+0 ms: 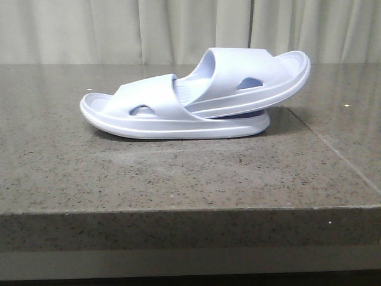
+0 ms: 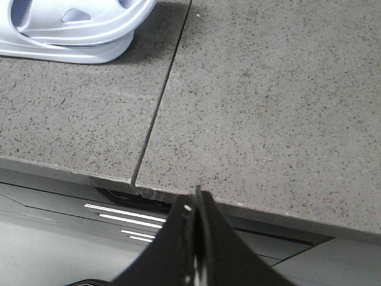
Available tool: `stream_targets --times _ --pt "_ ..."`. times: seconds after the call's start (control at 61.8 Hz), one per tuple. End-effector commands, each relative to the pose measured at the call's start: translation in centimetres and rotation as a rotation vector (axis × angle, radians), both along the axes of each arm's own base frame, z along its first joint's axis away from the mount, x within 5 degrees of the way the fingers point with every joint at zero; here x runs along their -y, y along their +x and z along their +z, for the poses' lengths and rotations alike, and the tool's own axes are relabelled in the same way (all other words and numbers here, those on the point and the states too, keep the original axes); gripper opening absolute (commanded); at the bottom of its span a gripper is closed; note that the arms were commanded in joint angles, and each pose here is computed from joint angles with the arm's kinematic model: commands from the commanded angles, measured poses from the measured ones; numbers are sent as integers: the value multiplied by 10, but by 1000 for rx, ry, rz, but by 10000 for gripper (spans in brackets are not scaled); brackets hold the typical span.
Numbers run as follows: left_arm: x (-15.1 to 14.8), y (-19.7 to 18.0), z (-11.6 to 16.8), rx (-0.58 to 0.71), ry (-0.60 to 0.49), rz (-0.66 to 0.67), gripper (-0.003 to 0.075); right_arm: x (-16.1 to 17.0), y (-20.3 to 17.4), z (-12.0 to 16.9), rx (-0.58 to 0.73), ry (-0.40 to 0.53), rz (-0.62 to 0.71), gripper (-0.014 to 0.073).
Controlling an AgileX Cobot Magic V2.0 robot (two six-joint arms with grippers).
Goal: Insert blue slippers together front up
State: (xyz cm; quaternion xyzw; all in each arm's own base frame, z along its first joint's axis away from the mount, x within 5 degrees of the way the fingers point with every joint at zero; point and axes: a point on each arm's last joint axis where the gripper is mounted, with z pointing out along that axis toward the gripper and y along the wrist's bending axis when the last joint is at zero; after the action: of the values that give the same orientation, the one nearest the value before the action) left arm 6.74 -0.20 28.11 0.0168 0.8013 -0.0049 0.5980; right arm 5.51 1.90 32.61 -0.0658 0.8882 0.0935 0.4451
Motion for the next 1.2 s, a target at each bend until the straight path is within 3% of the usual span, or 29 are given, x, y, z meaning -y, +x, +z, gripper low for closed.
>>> stream_targets --times 0.0,0.243,0.469,0.777,1.181 --pt "-1 -5 1 179 -69 26 -20 0 3 10 73 10 -12 -118" --pt "-1 -15 -43 291 -141 37 -20 0 3 10 73 10 -12 -118" --pt "-1 -14 -66 371 -159 37 -20 0 3 10 73 10 -12 -118" --pt "-2 -14 -62 480 -128 28 -20 0 3 11 74 10 -12 -118" --pt "-1 -14 -62 481 -92 24 -20 0 3 11 74 10 -12 -118"
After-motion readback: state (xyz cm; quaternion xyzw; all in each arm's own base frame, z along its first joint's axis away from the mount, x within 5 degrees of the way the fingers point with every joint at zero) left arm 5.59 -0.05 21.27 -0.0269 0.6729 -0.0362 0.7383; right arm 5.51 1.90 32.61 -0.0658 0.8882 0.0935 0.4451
